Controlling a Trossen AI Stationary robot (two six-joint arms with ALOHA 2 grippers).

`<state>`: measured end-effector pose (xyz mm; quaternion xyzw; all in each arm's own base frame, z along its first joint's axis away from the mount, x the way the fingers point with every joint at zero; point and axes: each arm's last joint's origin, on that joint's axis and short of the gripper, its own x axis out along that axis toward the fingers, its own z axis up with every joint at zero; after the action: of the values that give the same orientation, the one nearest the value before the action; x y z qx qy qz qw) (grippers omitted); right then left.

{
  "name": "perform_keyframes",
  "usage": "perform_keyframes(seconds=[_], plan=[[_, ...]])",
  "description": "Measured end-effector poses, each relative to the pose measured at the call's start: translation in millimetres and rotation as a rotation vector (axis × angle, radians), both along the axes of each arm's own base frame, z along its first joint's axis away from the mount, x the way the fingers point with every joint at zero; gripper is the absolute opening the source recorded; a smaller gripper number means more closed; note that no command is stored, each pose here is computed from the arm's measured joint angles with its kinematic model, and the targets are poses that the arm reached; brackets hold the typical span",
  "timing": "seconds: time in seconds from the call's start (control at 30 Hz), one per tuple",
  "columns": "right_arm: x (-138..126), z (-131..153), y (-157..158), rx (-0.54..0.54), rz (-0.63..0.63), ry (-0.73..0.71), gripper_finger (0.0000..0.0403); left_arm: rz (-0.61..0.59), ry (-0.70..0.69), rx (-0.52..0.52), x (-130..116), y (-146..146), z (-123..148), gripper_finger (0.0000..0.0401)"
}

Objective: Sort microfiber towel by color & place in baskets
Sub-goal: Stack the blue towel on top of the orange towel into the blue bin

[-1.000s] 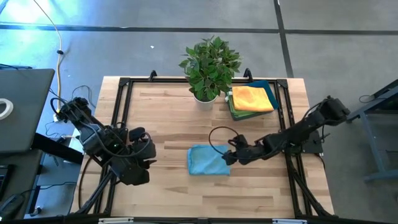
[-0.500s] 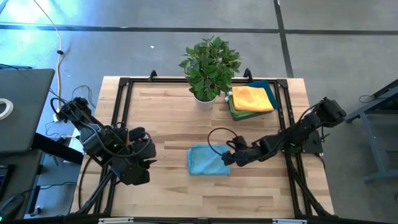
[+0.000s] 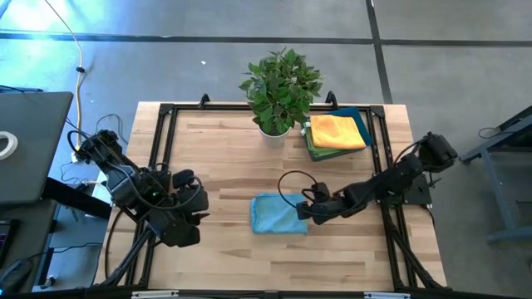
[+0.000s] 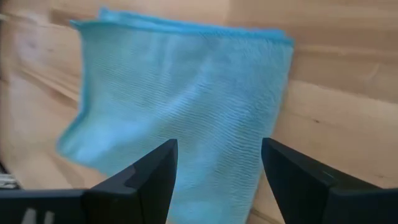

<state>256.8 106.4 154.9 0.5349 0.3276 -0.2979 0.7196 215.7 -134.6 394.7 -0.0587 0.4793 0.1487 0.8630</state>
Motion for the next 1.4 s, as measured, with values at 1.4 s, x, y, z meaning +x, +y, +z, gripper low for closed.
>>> perform_keyframes(seconds=[1.4], plan=[[-0.7,-16.0,4.1,0.045,0.028,0.097,0.0226,-0.012,0.026,0.004,-1.6,0.6,-0.8,0.0133]])
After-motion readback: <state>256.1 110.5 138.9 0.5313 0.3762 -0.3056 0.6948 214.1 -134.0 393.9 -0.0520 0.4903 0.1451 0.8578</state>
